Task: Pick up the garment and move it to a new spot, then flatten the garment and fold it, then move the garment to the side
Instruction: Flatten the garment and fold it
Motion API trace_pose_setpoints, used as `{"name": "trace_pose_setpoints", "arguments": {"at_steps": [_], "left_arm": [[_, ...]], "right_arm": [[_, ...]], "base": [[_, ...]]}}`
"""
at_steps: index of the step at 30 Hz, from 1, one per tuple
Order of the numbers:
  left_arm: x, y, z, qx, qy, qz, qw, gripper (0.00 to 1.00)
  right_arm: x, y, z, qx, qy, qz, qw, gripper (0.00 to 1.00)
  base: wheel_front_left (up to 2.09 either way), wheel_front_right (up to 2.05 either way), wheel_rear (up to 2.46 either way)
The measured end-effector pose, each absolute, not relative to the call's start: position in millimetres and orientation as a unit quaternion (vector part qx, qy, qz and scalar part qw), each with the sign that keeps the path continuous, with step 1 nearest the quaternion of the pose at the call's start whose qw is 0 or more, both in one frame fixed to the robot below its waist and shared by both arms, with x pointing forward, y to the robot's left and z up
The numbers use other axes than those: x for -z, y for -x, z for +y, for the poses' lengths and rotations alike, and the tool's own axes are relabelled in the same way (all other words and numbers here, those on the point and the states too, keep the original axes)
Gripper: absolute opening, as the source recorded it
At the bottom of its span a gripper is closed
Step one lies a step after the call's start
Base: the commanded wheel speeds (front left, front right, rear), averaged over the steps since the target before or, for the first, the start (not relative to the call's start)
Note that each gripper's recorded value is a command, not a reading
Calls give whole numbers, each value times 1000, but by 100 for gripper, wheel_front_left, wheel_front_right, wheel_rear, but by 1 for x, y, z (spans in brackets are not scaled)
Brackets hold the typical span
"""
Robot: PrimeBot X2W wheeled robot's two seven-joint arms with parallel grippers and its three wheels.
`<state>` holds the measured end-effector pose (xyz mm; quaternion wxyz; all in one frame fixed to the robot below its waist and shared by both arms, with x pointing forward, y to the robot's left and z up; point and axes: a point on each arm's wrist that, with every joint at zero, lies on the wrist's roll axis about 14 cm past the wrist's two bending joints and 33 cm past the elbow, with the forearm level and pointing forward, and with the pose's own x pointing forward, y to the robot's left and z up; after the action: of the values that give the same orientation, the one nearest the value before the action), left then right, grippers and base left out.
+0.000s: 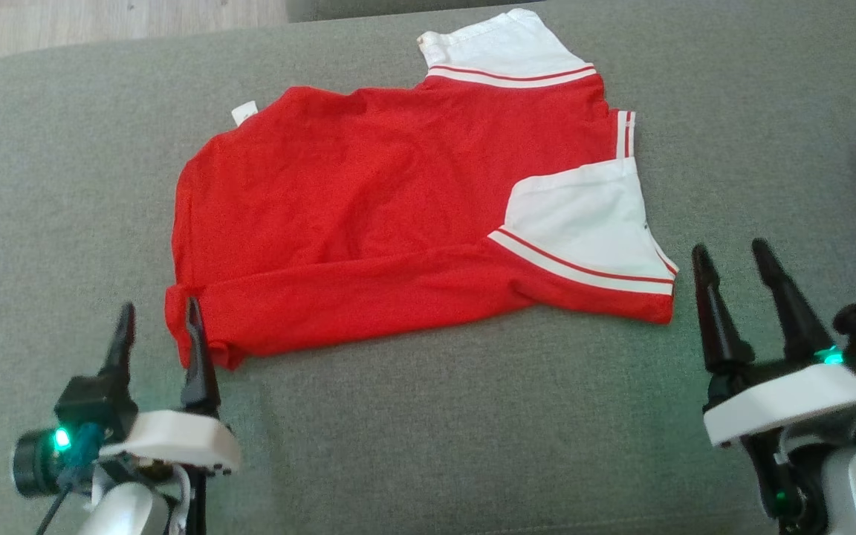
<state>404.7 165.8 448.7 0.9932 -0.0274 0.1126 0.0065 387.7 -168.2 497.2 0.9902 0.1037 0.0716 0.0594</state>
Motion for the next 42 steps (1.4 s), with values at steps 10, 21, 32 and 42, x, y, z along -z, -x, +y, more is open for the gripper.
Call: {"name": "trace_pose_setpoints", "arguments": {"at_steps": [10,21,32,42], "left_arm": [[-364,-376,154,13,115,285,951,100],[-355,-389,141,29,183,322,928,100],[-393,-403,147,24,212,233,949,0],[-430,-374,159,16,198,214,957,0]], "right_arm": [[-401,-378,-175,-39,-129,241,961,100],[-361,-406,-160,-58,-156,327,930,100],[-391,-420,-155,-73,-206,281,935,0],[-429,-382,-172,-55,-224,238,944,0]], "base": [[0,0,0],[0,0,0],[0,0,0],[0,0,0]]}}
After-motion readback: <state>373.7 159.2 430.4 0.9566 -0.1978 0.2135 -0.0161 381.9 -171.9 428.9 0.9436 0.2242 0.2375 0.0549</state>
